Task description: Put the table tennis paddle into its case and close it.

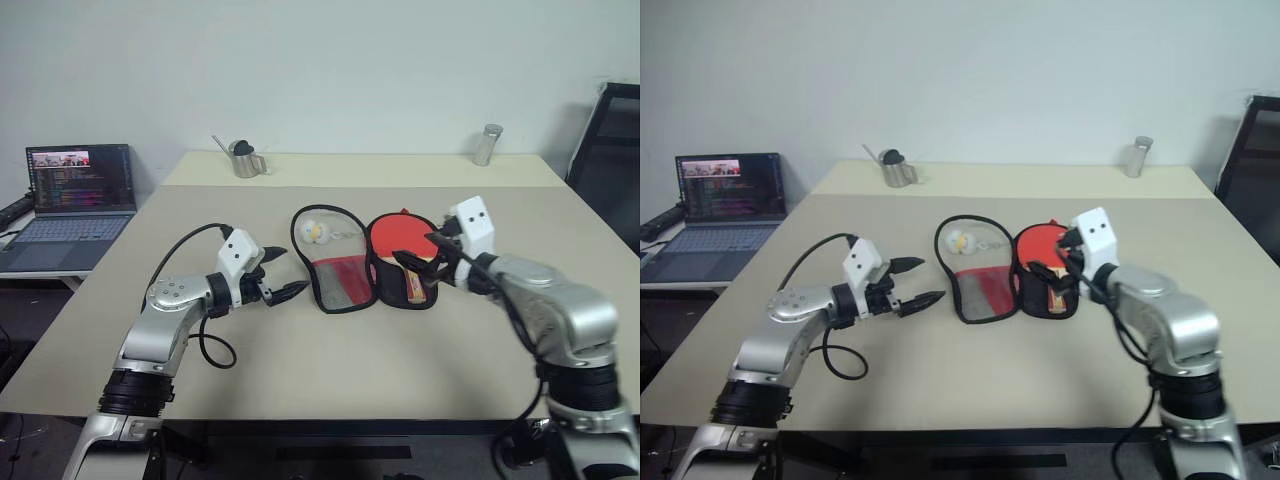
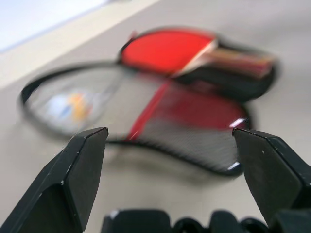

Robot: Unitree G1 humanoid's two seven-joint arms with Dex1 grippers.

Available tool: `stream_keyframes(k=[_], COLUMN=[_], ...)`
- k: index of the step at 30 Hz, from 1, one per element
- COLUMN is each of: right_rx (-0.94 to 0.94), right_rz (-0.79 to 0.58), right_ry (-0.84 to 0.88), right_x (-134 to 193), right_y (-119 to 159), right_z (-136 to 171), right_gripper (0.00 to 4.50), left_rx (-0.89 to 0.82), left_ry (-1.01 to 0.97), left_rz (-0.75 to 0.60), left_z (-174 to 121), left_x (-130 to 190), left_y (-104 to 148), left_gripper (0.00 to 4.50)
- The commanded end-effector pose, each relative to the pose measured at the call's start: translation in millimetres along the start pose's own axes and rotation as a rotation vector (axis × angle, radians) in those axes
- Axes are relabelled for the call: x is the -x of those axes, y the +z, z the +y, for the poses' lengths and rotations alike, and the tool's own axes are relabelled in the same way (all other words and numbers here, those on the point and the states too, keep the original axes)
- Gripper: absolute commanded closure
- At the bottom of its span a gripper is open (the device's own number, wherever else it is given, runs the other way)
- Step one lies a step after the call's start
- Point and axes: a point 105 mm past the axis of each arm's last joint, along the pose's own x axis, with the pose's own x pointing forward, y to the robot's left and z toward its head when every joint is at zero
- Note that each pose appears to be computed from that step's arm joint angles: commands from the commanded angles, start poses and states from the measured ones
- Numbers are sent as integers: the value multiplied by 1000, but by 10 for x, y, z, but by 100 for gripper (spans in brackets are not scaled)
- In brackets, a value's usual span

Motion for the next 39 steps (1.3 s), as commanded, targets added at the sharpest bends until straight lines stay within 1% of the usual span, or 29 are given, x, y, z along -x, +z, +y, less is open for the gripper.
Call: stream_keyframes(k=[1,4,9,12,13,15,20,24,26,29,33,35,39], right_rx=[74,113,179,184,185,186,188,195,196,193,197,201,202], right_rz=[-99,-102,-72,-73,-78,-87,-92,-91,-95,-96,-93,-92,-87], right_ry=[131,162,213,231,233,232,227,220,207,192,154,140,105], right_x=[207,314,368,356,347,326,308,312,320,345,447,489,567], right_y=[365,454,427,421,423,426,414,414,419,418,433,440,441], right_z=[141,115,145,173,182,196,208,203,184,160,92,72,28], right_gripper=[2,2,2,2,2,2,2,2,2,2,2,2,2], left_rx=[-18,-14,-37,-63,-60,-32,56,100,104,82,4,-16,-45], left_ry=[41,57,73,132,150,159,113,105,104,70,-57,-111,-194], left_rz=[-21,42,138,199,197,176,133,168,168,114,-44,-93,-132], left_z=[168,296,447,566,586,572,424,357,333,294,119,8,-205], left_x=[41,38,-51,-115,-164,-277,-555,-692,-772,-907,-1179,-1273,-1416], left_y=[118,-21,-202,-301,-306,-302,-304,-359,-318,-91,557,765,969], left_gripper=[0,0,0,0,0,0,0,0,0,0,0,0,0])
